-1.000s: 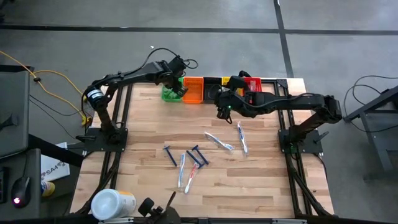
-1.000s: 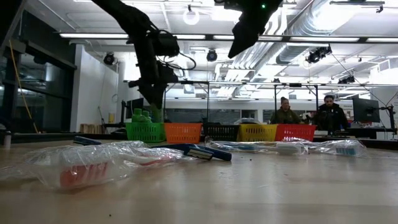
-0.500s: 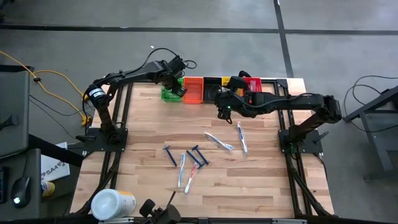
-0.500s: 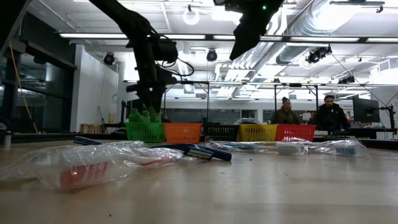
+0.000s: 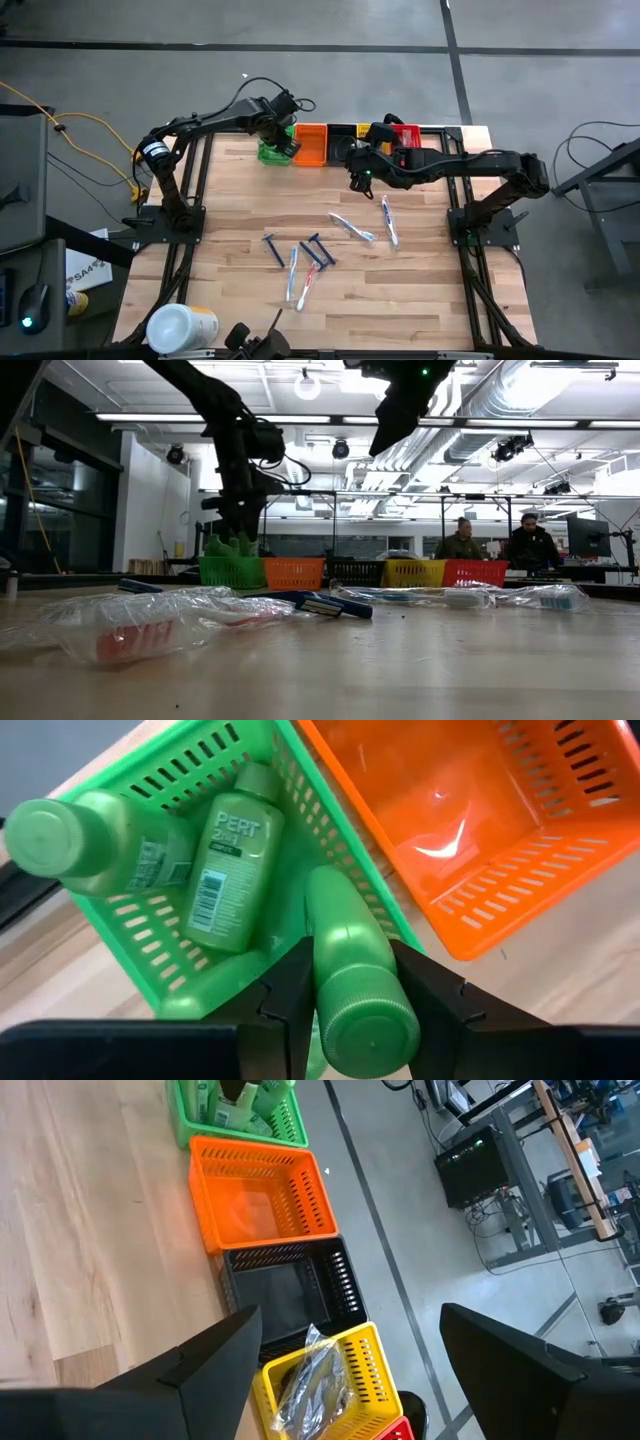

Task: Pick & Place Travel size toiletries
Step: Put the green shampoo bottle into the green bin, then put the blue toothbrush into the black bin

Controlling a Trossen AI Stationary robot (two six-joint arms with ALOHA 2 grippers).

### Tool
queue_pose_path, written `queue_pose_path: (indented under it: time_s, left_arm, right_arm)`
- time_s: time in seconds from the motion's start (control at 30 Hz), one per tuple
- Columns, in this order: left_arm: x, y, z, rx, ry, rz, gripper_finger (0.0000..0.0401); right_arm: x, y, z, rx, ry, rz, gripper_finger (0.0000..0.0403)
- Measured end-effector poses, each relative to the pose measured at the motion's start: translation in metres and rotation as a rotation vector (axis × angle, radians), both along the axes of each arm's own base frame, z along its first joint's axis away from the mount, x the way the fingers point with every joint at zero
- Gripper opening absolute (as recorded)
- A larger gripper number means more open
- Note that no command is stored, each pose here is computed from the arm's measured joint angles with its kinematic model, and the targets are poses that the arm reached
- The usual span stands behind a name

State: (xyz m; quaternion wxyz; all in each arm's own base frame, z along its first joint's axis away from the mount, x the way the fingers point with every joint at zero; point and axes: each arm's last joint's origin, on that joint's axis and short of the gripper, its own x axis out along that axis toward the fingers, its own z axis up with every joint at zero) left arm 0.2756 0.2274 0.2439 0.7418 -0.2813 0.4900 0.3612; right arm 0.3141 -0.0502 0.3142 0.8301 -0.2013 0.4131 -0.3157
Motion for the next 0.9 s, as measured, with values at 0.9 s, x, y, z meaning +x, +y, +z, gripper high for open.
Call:
queue_pose_path:
  time_s: [0.9]
  left_arm:
    - [0.009,0.008,0.011,0.024,0.05,-0.039,0.0171]
  right_arm:
    - [-0.003,0.0,-0.003,0.025,0.02,-0.025,0.0301]
